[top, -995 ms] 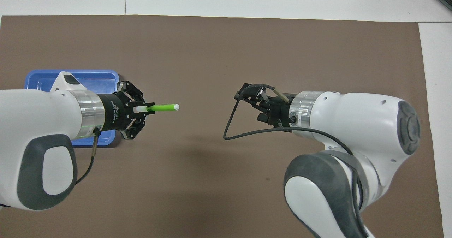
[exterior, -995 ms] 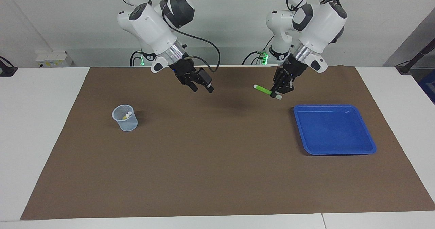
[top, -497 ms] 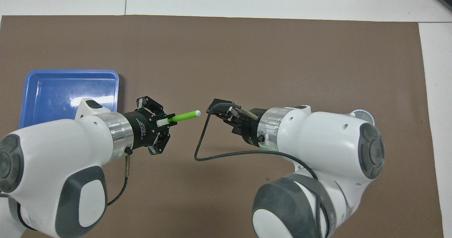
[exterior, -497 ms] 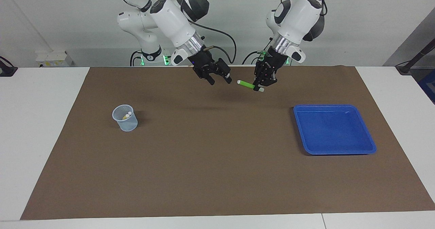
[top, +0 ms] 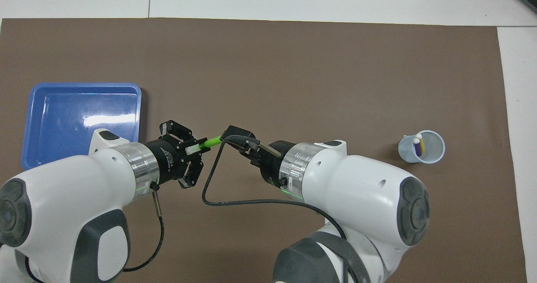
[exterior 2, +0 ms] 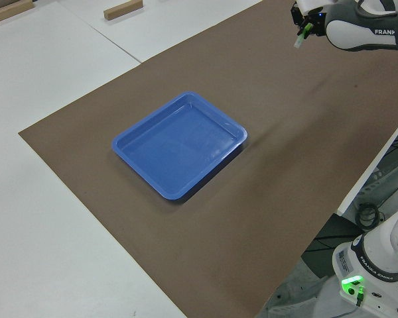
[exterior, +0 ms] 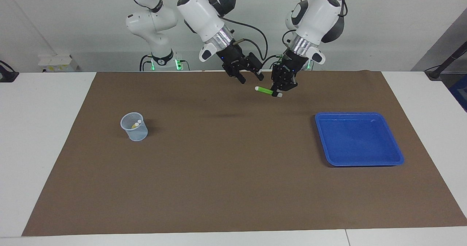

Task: Transfer and insert pens with both arms
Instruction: 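Grasp the green pen tip with the right gripper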

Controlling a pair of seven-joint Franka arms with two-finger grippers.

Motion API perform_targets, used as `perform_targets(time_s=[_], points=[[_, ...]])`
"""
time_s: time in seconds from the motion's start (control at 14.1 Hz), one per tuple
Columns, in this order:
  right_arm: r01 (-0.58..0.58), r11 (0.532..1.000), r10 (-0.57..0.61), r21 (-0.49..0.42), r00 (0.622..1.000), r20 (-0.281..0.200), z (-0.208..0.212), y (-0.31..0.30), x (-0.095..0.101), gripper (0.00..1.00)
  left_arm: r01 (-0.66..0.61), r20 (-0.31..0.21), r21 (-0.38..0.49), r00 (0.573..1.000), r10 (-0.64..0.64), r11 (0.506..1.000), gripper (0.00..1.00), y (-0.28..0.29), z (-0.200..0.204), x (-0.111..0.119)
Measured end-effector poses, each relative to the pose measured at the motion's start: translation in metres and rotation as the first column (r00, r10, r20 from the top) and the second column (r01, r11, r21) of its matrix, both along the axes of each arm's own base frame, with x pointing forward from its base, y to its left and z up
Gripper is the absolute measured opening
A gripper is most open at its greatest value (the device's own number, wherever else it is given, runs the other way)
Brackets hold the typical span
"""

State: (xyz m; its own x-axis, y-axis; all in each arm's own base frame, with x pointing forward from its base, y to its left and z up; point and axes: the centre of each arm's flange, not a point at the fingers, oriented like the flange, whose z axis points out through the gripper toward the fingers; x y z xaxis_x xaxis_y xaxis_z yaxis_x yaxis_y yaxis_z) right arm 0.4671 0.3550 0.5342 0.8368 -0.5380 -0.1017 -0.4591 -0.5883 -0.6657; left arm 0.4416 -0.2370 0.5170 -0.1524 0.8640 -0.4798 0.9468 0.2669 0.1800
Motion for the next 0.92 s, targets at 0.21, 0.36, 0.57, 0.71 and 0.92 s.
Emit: perform_targets(time_s=[0.21, 0.36, 0.57, 0.71, 0.92], points=[[0.010, 1.000, -0.010, 0.011, 1.000, 0.024, -0.009, 0.010, 0.001, 0.90, 0.001, 0.006, -0.002, 1.000, -0.001, 1.000, 0.17, -0.001, 0.003, -0.002], [0.019, 1.000, -0.020, 0.024, 0.999, 0.041, -0.014, 0.019, 0.001, 0.90, 0.001, 0.011, -0.004, 1.000, -0.001, 1.000, 0.17, -0.001, 0.006, -0.003], [0.036, 0.999, -0.037, 0.037, 0.999, 0.037, -0.018, 0.024, 0.005, 0.90, 0.001, 0.016, -0.005, 1.000, -0.001, 1.000, 0.17, -0.001, 0.009, -0.004], [0.036, 0.999, -0.038, 0.040, 0.999, 0.036, -0.017, 0.025, 0.005, 0.90, 0.001, 0.017, -0.005, 1.000, -0.001, 1.000, 0.17, -0.001, 0.009, -0.005], [0.047, 0.998, -0.049, 0.048, 0.998, 0.027, -0.015, 0.027, 0.005, 0.79, 0.001, 0.018, -0.006, 1.000, -0.001, 1.000, 0.17, 0.000, 0.010, -0.005]])
